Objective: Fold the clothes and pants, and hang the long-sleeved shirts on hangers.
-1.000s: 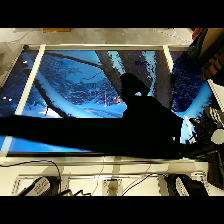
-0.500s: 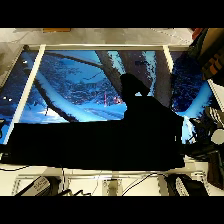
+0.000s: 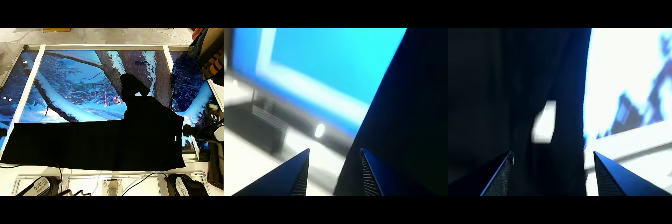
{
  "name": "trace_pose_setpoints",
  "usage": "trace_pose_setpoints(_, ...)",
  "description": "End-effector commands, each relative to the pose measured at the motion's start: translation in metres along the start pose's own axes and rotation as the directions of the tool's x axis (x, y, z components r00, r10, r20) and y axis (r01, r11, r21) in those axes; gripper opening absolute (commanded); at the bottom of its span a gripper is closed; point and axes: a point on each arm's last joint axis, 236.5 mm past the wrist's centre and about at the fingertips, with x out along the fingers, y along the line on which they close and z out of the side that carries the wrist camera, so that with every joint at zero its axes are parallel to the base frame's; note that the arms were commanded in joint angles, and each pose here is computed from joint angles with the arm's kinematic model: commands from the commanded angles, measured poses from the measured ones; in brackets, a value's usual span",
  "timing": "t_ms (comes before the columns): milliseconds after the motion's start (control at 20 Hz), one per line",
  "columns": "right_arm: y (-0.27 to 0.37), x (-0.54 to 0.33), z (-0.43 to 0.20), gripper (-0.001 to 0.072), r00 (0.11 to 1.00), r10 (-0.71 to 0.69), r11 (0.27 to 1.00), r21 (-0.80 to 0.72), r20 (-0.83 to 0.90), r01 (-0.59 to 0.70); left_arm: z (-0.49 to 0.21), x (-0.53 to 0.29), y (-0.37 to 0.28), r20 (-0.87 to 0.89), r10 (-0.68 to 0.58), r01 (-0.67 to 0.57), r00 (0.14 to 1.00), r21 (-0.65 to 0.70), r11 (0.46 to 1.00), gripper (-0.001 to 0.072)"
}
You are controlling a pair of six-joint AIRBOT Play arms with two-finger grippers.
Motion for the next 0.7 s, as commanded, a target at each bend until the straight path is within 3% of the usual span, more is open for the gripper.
trace_pose_setpoints(0,-0.044,0.02,0.047,0.0542,0.995,-0.05,0.977,0.21,0.084,0.031,0.069,-0.026,-0.041,0.209,-0.103,0.122,0.973,-0.079,0.989,0.0338)
trace_pose_setpoints(100,-0.046,0.05,0.035,0.0508,0.995,0.097,0.954,0.288,-0.036,-0.082,0.092,-0.042,-0.089,0.267,-0.217,0.242,0.939,-0.063,0.968,0.0341)
trace_pose_setpoints(200,-0.019,0.068,0.035,0.0506,0.928,0.369,0.877,0.349,-0.055,-0.329,0.107,-0.062,-0.139,0.299,-0.324,0.343,0.897,-0.013,0.939,0.036)
trace_pose_setpoints(250,-0.008,0.073,0.041,0.0506,0.881,0.473,0.825,0.361,-0.022,-0.434,0.112,-0.072,-0.162,0.308,-0.374,0.389,0.875,0.013,0.921,0.0407)
trace_pose_setpoints(300,-0.004,0.081,0.046,0.0509,0.848,0.531,0.786,0.368,0.008,-0.496,0.117,-0.085,-0.188,0.316,-0.427,0.437,0.847,0.044,0.898,0.0507)
trace_pose_setpoints(350,-0.007,0.091,0.048,0.0515,0.843,0.538,0.77,0.393,0.024,-0.503,0.119,-0.098,-0.212,0.322,-0.478,0.483,0.817,0.071,0.873,0.0558)
trace_pose_setpoints(400,-0.014,0.105,0.05,0.0594,0.856,0.516,0.772,0.416,0.031,-0.48,0.121,-0.112,-0.236,0.327,-0.528,0.528,0.784,0.097,0.844,0.0561)
trace_pose_setpoints(650,-0.041,0.146,0.066,0.0598,0.907,0.41,0.785,0.469,0.096,-0.405,0.136,-0.174,-0.343,0.373,-0.714,0.716,0.593,0.163,0.679,0.0561)
